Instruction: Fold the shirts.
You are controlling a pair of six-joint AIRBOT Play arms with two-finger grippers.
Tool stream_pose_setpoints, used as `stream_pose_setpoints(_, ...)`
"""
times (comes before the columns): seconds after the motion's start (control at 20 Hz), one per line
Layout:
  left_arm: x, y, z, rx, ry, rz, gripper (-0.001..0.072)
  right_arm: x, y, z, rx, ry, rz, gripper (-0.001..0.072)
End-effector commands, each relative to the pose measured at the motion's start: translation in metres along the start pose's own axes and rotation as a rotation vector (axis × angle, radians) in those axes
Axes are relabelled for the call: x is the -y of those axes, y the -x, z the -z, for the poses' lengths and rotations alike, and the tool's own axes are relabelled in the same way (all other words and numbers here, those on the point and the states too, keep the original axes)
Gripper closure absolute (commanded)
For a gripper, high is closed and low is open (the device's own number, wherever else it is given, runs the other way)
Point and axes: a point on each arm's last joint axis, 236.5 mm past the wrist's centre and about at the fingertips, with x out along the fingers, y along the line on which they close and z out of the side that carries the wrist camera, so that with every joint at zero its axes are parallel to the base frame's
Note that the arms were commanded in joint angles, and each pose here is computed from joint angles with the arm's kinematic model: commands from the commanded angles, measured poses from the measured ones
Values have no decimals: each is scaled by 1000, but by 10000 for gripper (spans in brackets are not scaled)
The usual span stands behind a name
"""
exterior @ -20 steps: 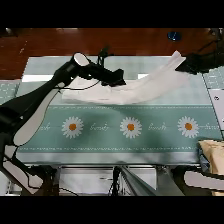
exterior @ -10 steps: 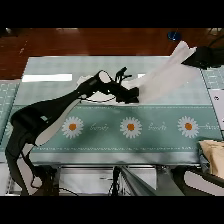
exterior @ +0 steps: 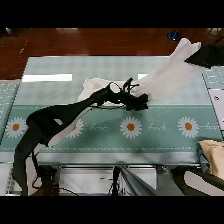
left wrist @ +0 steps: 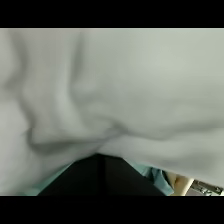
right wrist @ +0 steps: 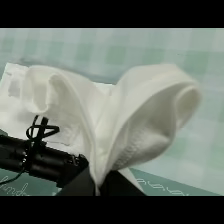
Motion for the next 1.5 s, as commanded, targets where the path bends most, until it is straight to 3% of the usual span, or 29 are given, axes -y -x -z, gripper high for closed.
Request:
stream_pose_setpoints(0.0,34,48,-27,57,-146,71,684,6,1,-1,3,9,31,693)
stream_pose_setpoints(0.2,114,167,1,-13,-476,194,685,7,-1,-6,21,-2,26,693)
stream_pose_setpoints(0.3,143,236,0,77,-597,185,685,7,-3,-5,17,-9,24,692)
stream_pose_setpoints(0.45,144,343,-24,312,-712,7,685,-4,-14,-5,5,-7,3,693)
stream_pose_setpoints(0.75,111,506,-24,612,-676,-238,684,-60,-88,-16,12,9,-75,693)
stream_pose_setpoints(1.05,85,560,-1,661,-626,-330,683,-134,-200,12,-44,-37,-160,693)
stream_pose_setpoints(1.4,98,540,7,611,-677,-307,683,-244,-315,58,28,-223,-314,692)
stream_pose_setpoints(1.45,100,537,9,601,-685,-304,683,-255,-323,63,45,-245,-328,643)
